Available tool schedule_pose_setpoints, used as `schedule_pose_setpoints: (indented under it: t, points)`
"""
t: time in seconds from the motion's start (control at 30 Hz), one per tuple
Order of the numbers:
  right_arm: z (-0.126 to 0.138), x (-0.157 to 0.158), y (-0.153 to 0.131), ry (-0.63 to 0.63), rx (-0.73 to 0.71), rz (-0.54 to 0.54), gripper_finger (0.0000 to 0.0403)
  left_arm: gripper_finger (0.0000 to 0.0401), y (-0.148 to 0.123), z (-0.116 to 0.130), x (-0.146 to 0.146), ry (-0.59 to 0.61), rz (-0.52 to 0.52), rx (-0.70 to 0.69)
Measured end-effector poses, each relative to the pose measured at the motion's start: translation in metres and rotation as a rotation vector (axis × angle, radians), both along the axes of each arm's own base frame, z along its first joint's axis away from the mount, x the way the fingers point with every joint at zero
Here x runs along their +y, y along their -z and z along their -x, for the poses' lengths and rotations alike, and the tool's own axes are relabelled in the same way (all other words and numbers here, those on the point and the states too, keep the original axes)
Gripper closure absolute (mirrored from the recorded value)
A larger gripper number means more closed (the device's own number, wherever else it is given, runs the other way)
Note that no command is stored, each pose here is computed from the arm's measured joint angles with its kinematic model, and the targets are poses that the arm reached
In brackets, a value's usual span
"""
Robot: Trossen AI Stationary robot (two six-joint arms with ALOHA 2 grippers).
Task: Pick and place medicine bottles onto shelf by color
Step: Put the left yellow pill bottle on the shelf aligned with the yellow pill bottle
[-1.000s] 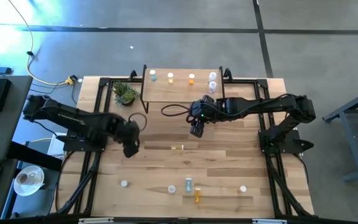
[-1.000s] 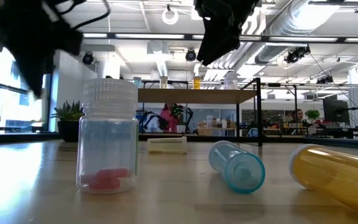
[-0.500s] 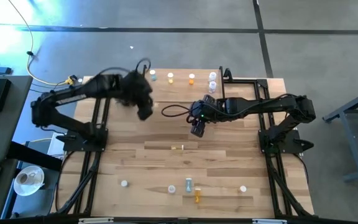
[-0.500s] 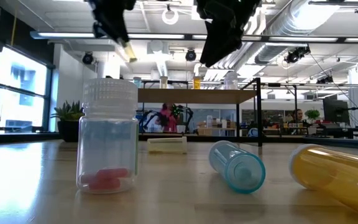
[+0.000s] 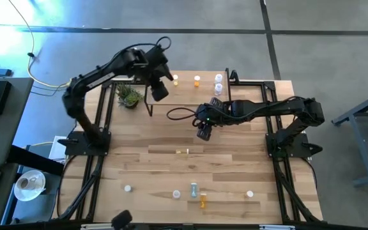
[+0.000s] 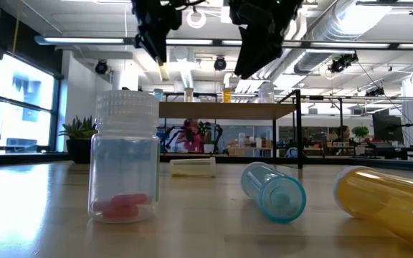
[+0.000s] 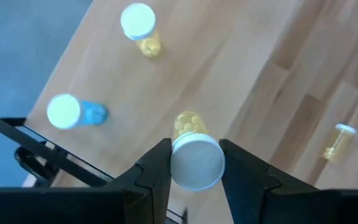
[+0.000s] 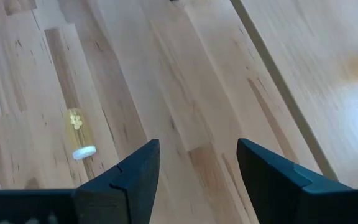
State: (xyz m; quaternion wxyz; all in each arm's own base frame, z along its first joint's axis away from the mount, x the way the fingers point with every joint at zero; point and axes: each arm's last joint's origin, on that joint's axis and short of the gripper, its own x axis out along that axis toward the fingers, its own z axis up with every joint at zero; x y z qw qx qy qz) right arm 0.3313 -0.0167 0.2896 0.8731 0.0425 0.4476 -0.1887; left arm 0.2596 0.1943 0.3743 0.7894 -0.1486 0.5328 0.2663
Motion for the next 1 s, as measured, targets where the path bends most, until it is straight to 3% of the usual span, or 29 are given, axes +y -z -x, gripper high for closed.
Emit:
schedule_pose_setpoints:
  t: [0.43,0.7,1.0]
  points:
    - [0.016,0.0,0.009,0.09,0.162,-0.052,0.0199,0.0288,0.014,-0.04,0.034,0.034,0.017,0.051]
    - [0.016,0.0,0.009,0.086,0.167,-0.045,0.0199,0.0288,0.035,-0.058,0.04,0.062,0.05,0.096]
    - [0.017,-0.001,0.008,0.107,0.167,-0.004,0.0199,0.0288,0.041,-0.063,0.04,0.072,0.054,0.105]
